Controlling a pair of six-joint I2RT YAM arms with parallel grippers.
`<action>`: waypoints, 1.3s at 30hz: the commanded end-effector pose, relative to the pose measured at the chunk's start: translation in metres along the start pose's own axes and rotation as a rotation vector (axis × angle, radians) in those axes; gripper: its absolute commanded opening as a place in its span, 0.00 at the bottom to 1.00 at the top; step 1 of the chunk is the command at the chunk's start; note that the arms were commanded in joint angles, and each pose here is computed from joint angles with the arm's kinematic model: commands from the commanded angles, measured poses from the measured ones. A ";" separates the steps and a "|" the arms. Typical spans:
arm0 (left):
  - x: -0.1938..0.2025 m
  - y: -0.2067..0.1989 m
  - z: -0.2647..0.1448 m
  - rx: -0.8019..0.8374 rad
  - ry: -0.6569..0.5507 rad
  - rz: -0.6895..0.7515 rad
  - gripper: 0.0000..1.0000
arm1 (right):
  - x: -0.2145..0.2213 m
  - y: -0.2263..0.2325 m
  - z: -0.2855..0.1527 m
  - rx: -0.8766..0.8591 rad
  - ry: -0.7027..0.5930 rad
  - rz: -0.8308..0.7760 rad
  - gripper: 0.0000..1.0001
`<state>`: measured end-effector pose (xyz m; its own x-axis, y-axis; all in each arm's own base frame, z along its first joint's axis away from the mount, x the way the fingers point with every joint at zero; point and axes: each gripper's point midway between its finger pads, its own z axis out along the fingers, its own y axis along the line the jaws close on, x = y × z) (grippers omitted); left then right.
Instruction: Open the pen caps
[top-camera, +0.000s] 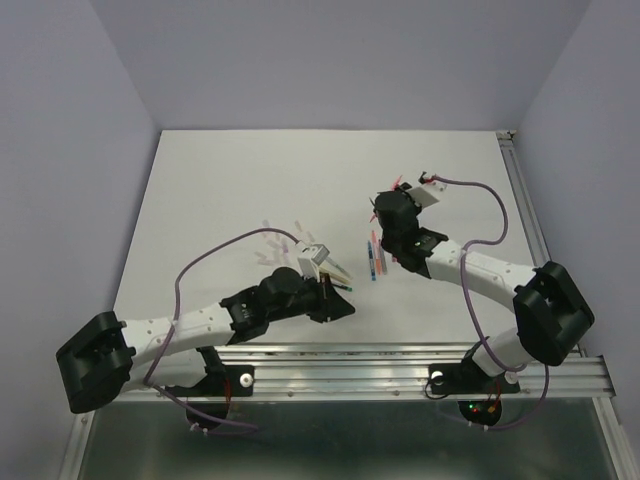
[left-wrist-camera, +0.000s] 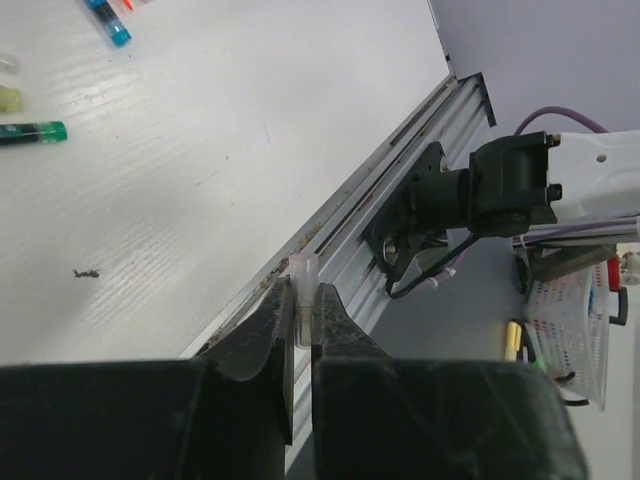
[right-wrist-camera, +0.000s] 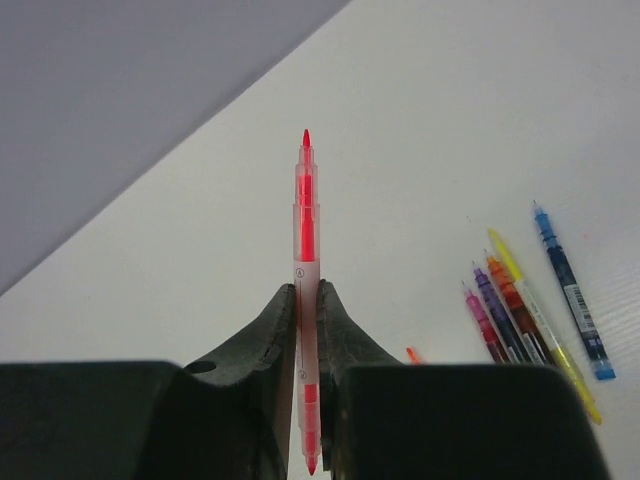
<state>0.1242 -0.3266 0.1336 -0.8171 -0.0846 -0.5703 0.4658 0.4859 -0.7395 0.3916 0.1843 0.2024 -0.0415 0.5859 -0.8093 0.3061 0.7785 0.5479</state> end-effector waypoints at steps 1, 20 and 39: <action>-0.005 0.003 -0.009 -0.037 -0.036 -0.070 0.00 | -0.021 0.026 0.004 -0.075 -0.030 -0.005 0.01; -0.072 0.149 -0.037 -0.697 -0.140 -0.148 0.00 | 0.121 -0.029 -0.028 -0.252 0.531 -0.531 0.01; -0.085 0.201 -0.047 -0.889 -0.103 -0.154 0.00 | 0.165 -0.072 -0.025 -0.161 0.635 -0.596 0.02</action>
<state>0.2603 -0.1860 0.0424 -0.8089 -0.2713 -0.5217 -0.1145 0.9429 -0.3128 0.3420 0.2316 0.0422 -0.6756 0.0497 -0.7356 -0.0743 0.9881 0.1350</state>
